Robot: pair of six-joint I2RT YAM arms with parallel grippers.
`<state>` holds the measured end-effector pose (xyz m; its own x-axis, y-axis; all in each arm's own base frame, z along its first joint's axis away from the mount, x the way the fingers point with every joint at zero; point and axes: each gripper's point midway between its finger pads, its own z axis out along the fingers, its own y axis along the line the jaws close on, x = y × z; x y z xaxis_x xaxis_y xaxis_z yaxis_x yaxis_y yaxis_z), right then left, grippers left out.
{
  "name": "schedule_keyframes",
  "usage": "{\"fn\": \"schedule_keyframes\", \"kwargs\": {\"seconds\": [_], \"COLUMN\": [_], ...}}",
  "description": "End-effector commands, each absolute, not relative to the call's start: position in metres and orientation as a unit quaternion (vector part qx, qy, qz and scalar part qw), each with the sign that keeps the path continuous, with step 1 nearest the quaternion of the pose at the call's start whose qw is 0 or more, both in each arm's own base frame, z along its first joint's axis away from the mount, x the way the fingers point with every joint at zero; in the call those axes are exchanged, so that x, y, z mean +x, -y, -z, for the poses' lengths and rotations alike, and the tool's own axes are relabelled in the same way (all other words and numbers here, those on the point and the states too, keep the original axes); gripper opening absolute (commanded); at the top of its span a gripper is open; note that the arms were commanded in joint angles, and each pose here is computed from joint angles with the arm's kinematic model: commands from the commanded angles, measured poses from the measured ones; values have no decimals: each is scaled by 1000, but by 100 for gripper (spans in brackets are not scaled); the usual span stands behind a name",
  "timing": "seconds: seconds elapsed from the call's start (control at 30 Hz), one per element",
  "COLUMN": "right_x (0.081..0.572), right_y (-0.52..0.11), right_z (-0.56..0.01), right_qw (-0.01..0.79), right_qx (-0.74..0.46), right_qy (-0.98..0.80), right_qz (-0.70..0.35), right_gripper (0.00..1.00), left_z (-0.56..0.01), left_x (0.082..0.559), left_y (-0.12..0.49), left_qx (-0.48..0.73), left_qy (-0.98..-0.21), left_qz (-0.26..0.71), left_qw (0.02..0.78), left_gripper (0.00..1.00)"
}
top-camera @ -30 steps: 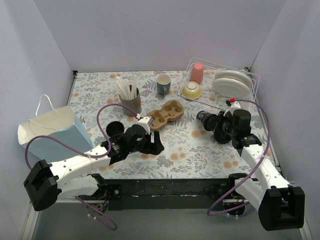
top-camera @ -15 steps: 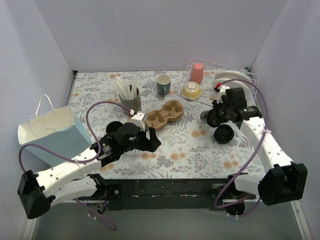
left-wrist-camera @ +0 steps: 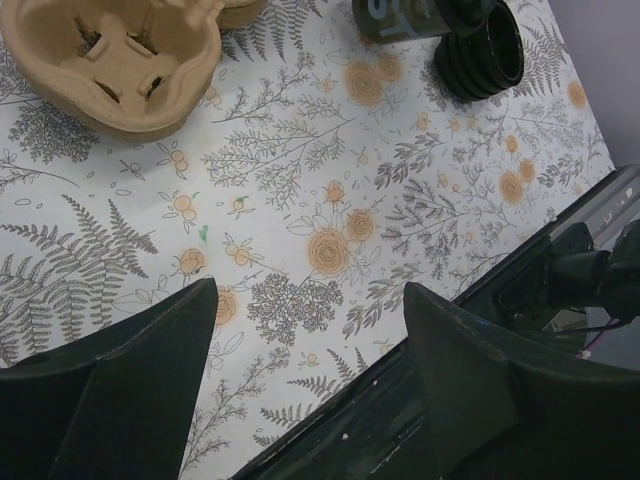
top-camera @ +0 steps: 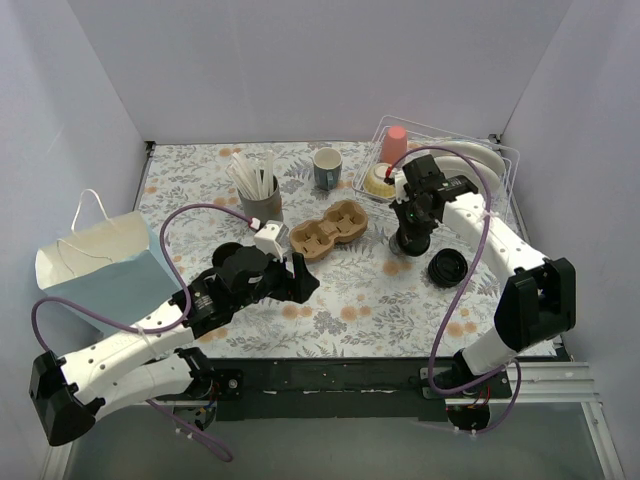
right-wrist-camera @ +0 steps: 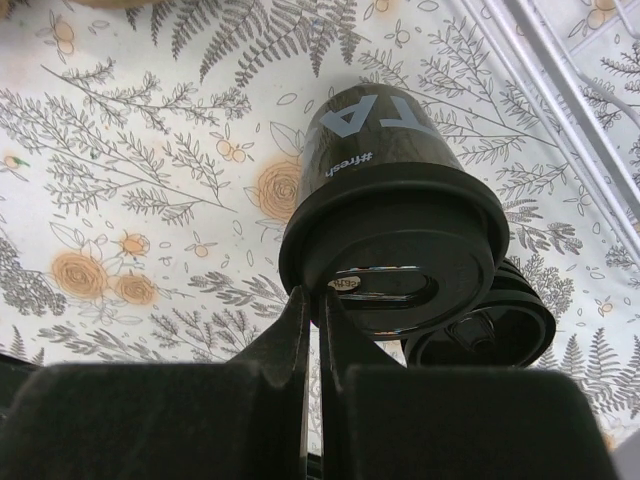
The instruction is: Pack the takeout coffee
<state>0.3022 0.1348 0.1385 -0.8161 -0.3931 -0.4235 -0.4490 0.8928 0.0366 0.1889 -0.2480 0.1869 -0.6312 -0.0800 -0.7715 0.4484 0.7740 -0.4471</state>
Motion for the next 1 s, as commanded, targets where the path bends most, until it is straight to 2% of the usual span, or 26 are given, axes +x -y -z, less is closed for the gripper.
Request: {"fn": "schedule_keyframes", "kwargs": {"seconds": [0.0,0.37,0.63,0.7,0.73,0.8,0.97], "right_x": [307,323,335,339,341,340,338], "right_y": [-135,-142,-145,-143,-144,-144,-146], "right_z": [-145,-116,-120,-122,-123,-124,-130], "right_qw": [192,151,161,164,166,163,162], "right_qx": [-258,-291,-298,-299,-299,-304,-309], "right_qy": [-946,-945,-941,-940,-939,-938,-937], "right_qz": [-29,12,21,29,30,28,24], "right_gripper": [2,6,16,16,9,7,14], "left_z": [-200,-206,-205,-203,-203,-201,-201], "left_x": [191,191,193,194,194,194,194], "left_y": [244,237,236,237,238,238,238], "left_qx": [104,95,92,93,94,94,93], "left_qy": [-833,-829,-829,-831,-831,-833,-833], "left_qz": [324,321,318,316,315,313,314], "left_qw": [436,449,451,448,448,446,446], "left_gripper": [75,75,75,75,75,75,75]}}
